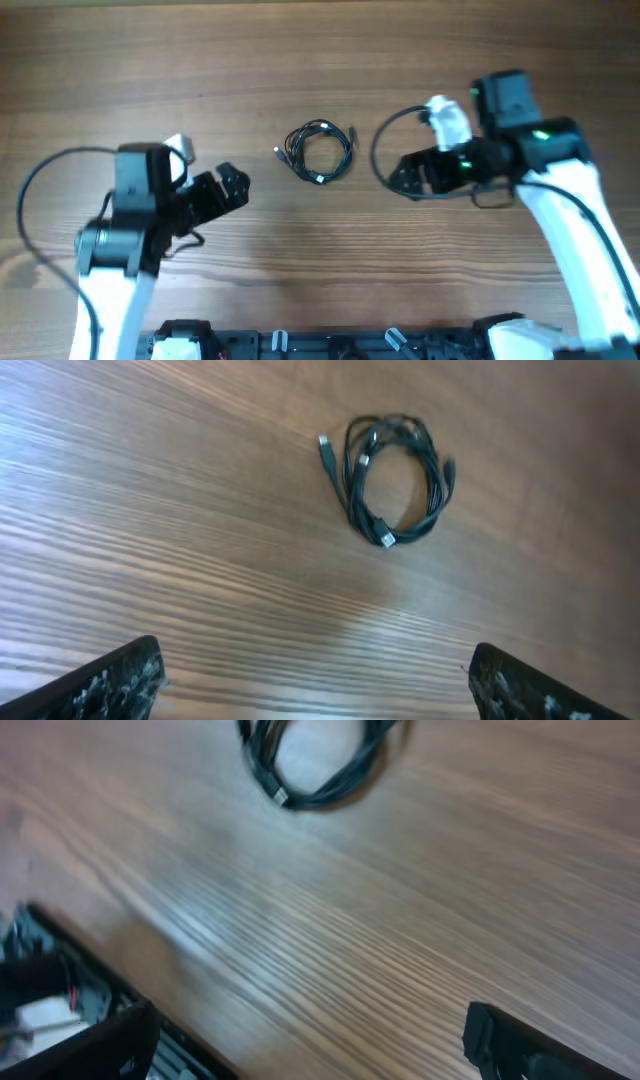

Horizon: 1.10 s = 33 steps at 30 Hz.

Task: Untangle cables
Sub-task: 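Move both grippers to the black cable bundle and grasp it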

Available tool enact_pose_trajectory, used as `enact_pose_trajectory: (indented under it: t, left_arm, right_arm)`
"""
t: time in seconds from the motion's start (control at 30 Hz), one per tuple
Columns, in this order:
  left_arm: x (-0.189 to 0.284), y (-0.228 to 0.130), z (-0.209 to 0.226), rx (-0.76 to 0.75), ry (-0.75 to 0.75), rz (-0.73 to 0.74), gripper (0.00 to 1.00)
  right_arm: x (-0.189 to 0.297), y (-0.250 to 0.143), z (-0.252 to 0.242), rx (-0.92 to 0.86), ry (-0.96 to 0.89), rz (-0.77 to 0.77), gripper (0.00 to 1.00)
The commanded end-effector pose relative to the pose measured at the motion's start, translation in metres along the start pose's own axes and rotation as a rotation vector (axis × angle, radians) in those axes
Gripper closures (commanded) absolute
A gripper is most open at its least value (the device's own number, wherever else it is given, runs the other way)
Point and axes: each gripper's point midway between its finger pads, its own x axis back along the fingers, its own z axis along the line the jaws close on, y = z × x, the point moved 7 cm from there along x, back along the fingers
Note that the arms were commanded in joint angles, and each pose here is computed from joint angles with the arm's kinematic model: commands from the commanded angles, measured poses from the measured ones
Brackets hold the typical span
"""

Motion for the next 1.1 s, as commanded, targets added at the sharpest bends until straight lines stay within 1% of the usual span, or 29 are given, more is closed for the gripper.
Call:
enact_pose_trajectory:
  t: [0.0,0.03,0.1,0.17,0.23,0.27,0.3,0.33,0.37,0.4,0.47,0.5,0.53,0.57,0.6,0.63,0.67,0.7,0.77,0.83,0.87,0.93,1.0,1.07]
  left_arm:
    - [0.002,0.026,-0.021,-0.059,-0.039,0.072,0.00]
    - [-0.001,0.032,-0.024,-0.054,-0.031,0.089,0.00]
    - [-0.005,0.037,-0.025,-0.054,-0.031,0.089,0.00]
    - [-0.006,0.039,-0.025,-0.058,-0.025,0.078,0.00]
    - [-0.006,0.040,-0.020,-0.057,0.022,0.064,0.00]
    - [-0.006,0.040,-0.018,-0.059,0.031,0.064,0.00]
    - [-0.006,0.040,-0.018,-0.067,0.032,0.064,0.00]
    - [-0.006,0.040,-0.018,-0.080,0.032,0.064,0.00]
    - [-0.006,0.041,-0.017,-0.082,0.040,0.060,0.00]
    - [-0.006,0.042,-0.015,-0.083,0.060,0.050,0.00]
    - [-0.006,0.043,-0.013,-0.084,0.084,0.041,0.00]
    - [-0.006,0.043,-0.013,-0.084,0.087,0.040,0.00]
    - [-0.006,0.043,-0.013,-0.083,0.087,0.040,0.00]
    - [-0.006,0.042,-0.012,-0.083,0.088,0.041,0.00]
    - [-0.006,0.042,-0.012,-0.083,0.088,0.042,0.00]
    - [-0.007,0.042,-0.012,-0.083,0.088,0.042,0.00]
    - [-0.007,0.042,-0.012,-0.083,0.088,0.041,0.00]
    - [-0.007,0.042,-0.012,-0.083,0.088,0.041,0.00]
    - [-0.007,0.042,-0.012,-0.083,0.088,0.041,0.00]
    - [-0.007,0.042,-0.012,-0.083,0.088,0.041,0.00]
    - [-0.007,0.042,-0.012,-0.083,0.088,0.041,0.00]
    - [-0.007,0.042,-0.012,-0.083,0.088,0.042,0.00]
    - [-0.007,0.041,-0.012,-0.081,0.090,0.046,0.00]
    - [-0.006,0.039,-0.010,-0.077,0.098,0.062,0.00]
  right_arm:
    - [-0.041,0.019,0.021,0.129,0.066,0.040,0.00]
    - [-0.054,0.028,0.031,0.185,0.079,0.020,0.00]
    - [-0.065,0.044,0.048,0.234,0.097,-0.053,0.00]
    - [-0.069,0.078,0.073,0.258,0.138,-0.241,0.00]
    - [-0.063,0.105,0.087,0.210,0.186,-0.395,0.00]
    - [-0.066,0.115,0.083,0.121,0.171,-0.441,0.00]
    - [-0.076,0.119,0.070,-0.024,0.104,-0.448,0.00]
    - [-0.096,0.119,0.054,-0.160,0.033,-0.417,0.00]
    - [-0.122,0.116,0.044,-0.226,0.021,-0.362,0.04]
    - [-0.143,0.112,0.036,-0.295,0.010,-0.312,0.07]
    - [-0.176,0.102,0.020,-0.458,-0.018,-0.237,0.10]
    - [-0.186,0.096,0.011,-0.585,-0.058,-0.213,0.14]
    - [-0.194,0.081,-0.002,-0.785,-0.153,-0.176,0.13]
    - [-0.195,0.070,-0.009,-0.905,-0.220,-0.156,0.12]
    - [-0.194,0.060,-0.014,-0.989,-0.283,-0.142,0.11]
    - [-0.193,0.056,-0.017,-1.013,-0.318,-0.136,0.11]
    - [-0.192,0.051,-0.019,-1.019,-0.346,-0.122,0.07]
    - [-0.191,0.046,-0.021,-1.028,-0.381,-0.112,0.07]
    - [-0.191,0.046,-0.022,-0.995,-0.387,-0.106,0.07]
    - [-0.193,0.056,-0.019,-0.879,-0.345,-0.130,0.14]
    - [-0.197,0.062,-0.016,-0.830,-0.316,-0.143,0.16]
    - [-0.213,0.074,-0.003,-0.766,-0.203,-0.159,0.22]
    - [-0.226,0.075,0.003,-0.751,-0.167,-0.154,0.24]
    - [-0.235,0.070,0.001,-0.773,-0.177,-0.134,0.26]
